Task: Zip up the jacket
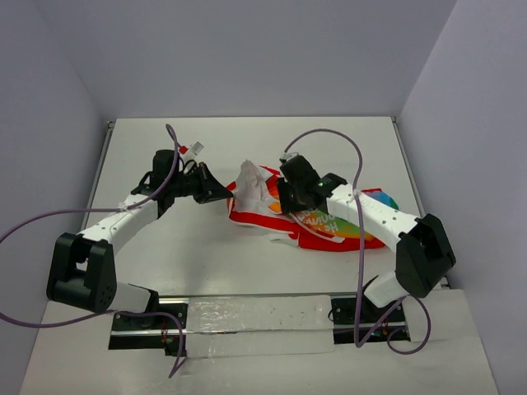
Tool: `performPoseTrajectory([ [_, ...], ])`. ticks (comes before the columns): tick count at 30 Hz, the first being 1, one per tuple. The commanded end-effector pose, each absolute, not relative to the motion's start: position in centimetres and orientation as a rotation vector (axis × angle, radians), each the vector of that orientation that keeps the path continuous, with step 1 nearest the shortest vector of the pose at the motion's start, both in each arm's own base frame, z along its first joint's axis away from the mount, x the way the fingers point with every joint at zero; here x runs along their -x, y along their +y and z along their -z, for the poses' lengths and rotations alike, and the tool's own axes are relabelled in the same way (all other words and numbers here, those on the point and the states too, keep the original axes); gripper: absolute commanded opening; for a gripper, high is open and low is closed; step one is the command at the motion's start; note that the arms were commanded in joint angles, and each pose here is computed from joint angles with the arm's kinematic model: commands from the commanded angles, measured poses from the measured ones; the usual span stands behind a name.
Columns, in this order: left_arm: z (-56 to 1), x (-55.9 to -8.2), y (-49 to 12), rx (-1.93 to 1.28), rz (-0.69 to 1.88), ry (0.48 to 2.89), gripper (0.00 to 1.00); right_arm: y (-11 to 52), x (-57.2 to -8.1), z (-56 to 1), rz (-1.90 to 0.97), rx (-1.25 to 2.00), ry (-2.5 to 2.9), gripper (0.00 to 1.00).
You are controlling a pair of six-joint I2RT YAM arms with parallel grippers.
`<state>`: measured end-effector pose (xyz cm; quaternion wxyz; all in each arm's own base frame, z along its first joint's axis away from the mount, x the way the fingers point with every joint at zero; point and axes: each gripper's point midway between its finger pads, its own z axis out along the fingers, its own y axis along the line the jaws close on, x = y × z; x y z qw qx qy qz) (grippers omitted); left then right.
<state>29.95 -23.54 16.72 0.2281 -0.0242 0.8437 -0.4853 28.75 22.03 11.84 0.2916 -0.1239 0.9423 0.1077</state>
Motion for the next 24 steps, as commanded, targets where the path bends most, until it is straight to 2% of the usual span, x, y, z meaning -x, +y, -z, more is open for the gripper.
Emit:
performPoseTrajectory([
  [1,-19.8,-30.8,-23.8,-0.001,1.337,2.218,0.00,23.3,-24.0,-7.8,-0.475,0.268,2.610,0.42],
  [5,-19.7,-30.9,-23.8,-0.001,1.335,2.220,0.00,24.1,-20.7,-4.0,-0.504,0.225,2.679,0.35],
  [7,-19.7,-31.0,-23.9,0.002,1.341,2.221,0.00,24.8,-20.6,-3.7,-0.538,0.208,2.674,0.35],
  [11,-19.9,-31.0,-24.0,-0.004,1.351,2.218,0.00,25.0,-22.4,-6.7,-0.487,0.243,2.588,0.46],
  [15,-20.4,-31.0,-24.0,-0.011,1.349,2.208,0.00,25.0,-24.4,-11.2,-0.413,0.362,2.493,0.47],
  [20,-20.6,-30.9,-23.9,-0.005,1.351,2.201,0.00,25.3,-25.6,-11.4,-0.301,0.531,2.514,0.46],
  [24,-21.1,-31.0,-23.8,-0.014,1.337,2.190,0.00,26.8,-24.8,-10.3,-0.283,0.700,2.528,0.59],
])
